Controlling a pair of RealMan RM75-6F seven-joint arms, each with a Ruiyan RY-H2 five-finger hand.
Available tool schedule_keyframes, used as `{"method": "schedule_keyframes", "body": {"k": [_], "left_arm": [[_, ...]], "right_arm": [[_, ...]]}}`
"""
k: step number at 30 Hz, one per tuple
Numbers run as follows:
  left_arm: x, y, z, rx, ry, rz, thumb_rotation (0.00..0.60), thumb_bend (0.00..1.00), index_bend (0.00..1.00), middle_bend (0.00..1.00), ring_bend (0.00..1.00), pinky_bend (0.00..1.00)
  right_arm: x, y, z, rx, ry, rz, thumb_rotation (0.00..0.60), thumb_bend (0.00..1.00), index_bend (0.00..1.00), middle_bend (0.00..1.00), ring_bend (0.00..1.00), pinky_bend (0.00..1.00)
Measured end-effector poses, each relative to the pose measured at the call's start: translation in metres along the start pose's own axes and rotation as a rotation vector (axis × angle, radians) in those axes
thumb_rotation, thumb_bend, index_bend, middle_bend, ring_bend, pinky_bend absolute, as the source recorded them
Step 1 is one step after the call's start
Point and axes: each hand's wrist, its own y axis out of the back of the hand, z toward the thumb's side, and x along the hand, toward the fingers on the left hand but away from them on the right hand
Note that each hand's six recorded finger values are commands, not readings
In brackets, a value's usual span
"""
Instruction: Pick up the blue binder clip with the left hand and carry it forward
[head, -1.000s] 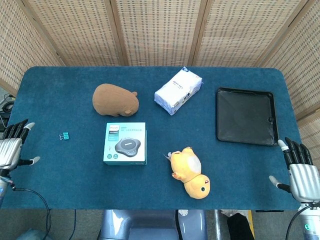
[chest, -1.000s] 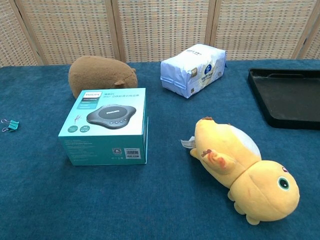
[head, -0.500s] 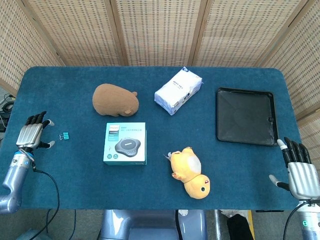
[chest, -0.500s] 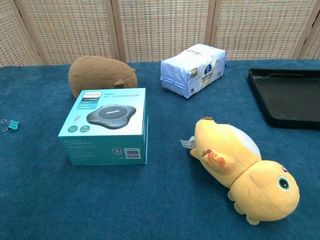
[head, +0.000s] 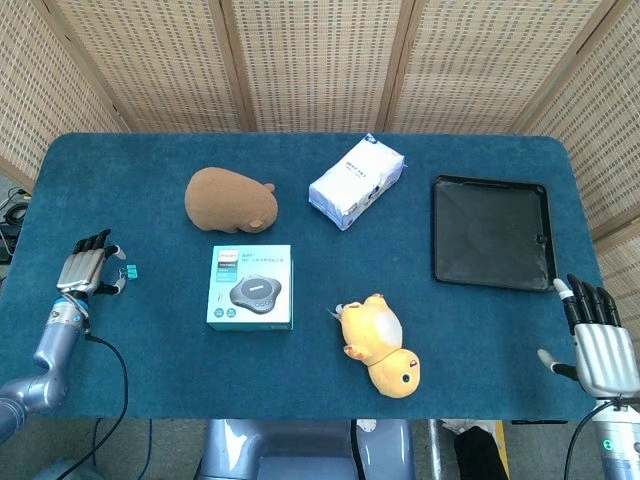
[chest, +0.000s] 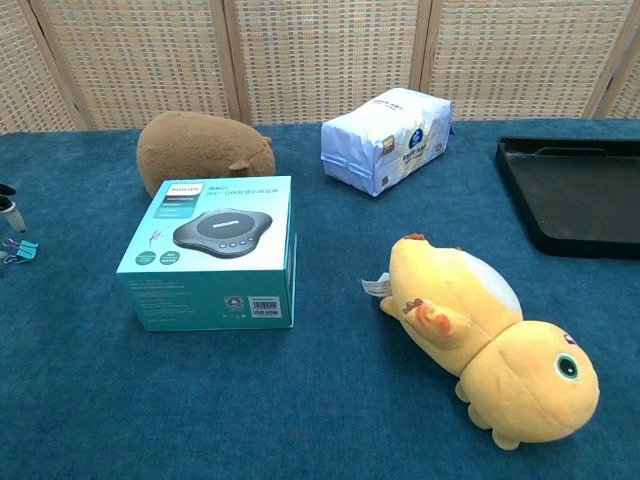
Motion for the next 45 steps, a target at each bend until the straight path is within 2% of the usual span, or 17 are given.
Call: {"method": "schedule_keyframes", "body": {"k": [9,17,21,26,32,38,41,45], "left_arm": [[0.004,-0.011,0.006,-0.011,0.007,-0.039,0.600,0.35,0.37,0.00,0.00,0.00],[0.004,-0.014,0.007,-0.019,0.005,-0.049,0.600,0.35,0.43,0.00,0.00,0.00],[0.005,-0.014,0.006,-0.023,0.011,-0.053,0.600,0.35,0.50,0.00,0.00,0.00],[0.006,-0.014,0.004,-0.027,0.018,-0.057,0.600,0.36,0.52,0.00,0.00,0.00],[0.004,-0.006,0.005,-0.040,0.006,-0.037,0.600,0.36,0.52,0.00,0.00,0.00],[-0.003,0.012,0.014,-0.069,-0.039,0.011,0.600,0.36,0.54,0.00,0.00,0.00],[-0.010,0.026,0.023,-0.089,-0.079,0.049,0.600,0.35,0.54,0.00,0.00,0.00],[-0.025,0.047,0.047,-0.113,-0.174,0.101,0.600,0.35,0.53,0.00,0.00,0.00]], "right_arm": [[-0.002,0.001,-0.003,-0.005,-0.010,-0.001,0.600,0.00,0.04,0.00,0.00,0.00],[-0.003,0.001,-0.004,-0.005,-0.011,0.001,0.600,0.00,0.04,0.00,0.00,0.00],[-0.003,0.000,-0.005,-0.006,-0.014,0.003,0.600,0.00,0.04,0.00,0.00,0.00],[-0.004,-0.001,-0.005,-0.008,-0.018,0.004,0.600,0.00,0.04,0.00,0.00,0.00],[-0.004,0.000,-0.006,-0.014,-0.024,0.003,0.600,0.00,0.05,0.00,0.00,0.00],[-0.003,0.001,-0.007,-0.023,-0.026,0.002,0.600,0.00,0.05,0.00,0.00,0.00],[-0.003,0.002,-0.007,-0.027,-0.027,0.002,0.600,0.00,0.05,0.00,0.00,0.00],[-0.003,0.004,-0.007,-0.037,-0.026,-0.002,0.600,0.00,0.05,0.00,0.00,0.00]]}}
